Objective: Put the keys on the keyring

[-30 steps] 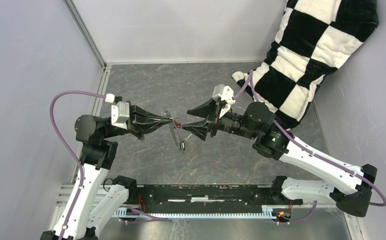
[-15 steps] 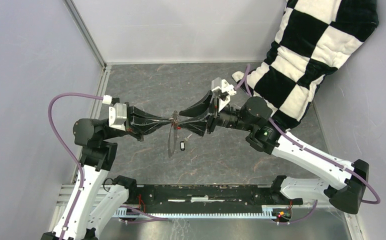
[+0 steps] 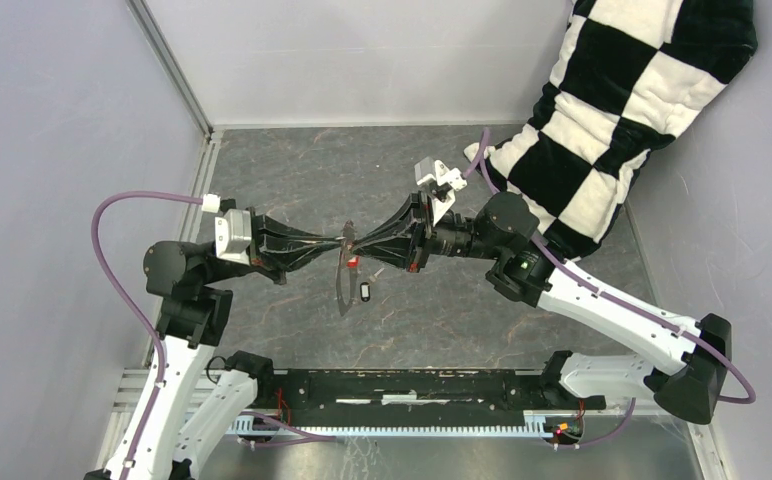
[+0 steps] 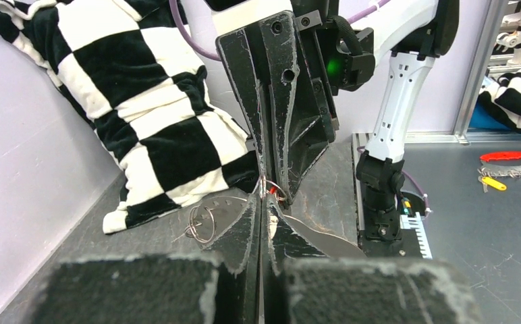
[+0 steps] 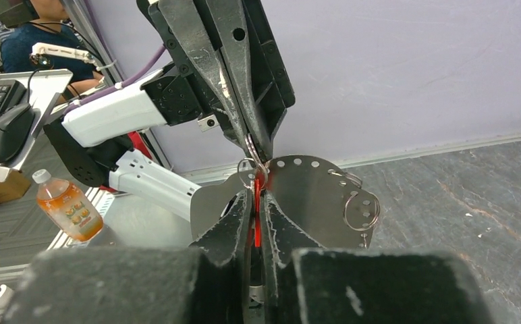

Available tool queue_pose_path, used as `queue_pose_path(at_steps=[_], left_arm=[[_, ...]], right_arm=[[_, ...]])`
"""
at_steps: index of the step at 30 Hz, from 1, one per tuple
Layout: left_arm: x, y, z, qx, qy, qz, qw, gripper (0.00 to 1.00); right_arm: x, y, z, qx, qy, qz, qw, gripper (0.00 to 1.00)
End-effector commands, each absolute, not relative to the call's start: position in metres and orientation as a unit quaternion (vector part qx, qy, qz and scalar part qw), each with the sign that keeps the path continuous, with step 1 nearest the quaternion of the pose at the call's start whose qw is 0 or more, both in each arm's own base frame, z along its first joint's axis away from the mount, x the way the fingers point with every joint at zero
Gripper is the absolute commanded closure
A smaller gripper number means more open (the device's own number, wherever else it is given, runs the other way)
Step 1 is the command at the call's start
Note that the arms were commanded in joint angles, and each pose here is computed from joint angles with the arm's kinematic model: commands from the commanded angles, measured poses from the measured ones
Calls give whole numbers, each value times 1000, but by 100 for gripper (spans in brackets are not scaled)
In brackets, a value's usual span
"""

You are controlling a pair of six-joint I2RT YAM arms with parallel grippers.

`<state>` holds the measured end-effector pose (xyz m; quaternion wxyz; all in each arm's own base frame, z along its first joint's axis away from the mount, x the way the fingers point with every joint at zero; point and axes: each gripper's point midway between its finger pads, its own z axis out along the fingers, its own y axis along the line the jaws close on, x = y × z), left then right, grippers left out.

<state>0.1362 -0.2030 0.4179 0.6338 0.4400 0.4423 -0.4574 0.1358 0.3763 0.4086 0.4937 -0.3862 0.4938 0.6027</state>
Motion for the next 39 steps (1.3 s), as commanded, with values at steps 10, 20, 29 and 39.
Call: queue_pose_path(at_steps=[10,20,29,39], left_arm=[[141,-199,426,438,429,-424,667,98],[135,-201,421,453,427,-433,652,98],[125,-203,421,472,421,-445,634,98],[124,-203,421,476,420,-446,631,98]], right_arm=[[131,373,416,-409,485,595,493,92],[140,365,460,-458,458,531,546,52],[128,377,456,-509,423,546,514,52],[130,383,436,-525,436,540,493,64]])
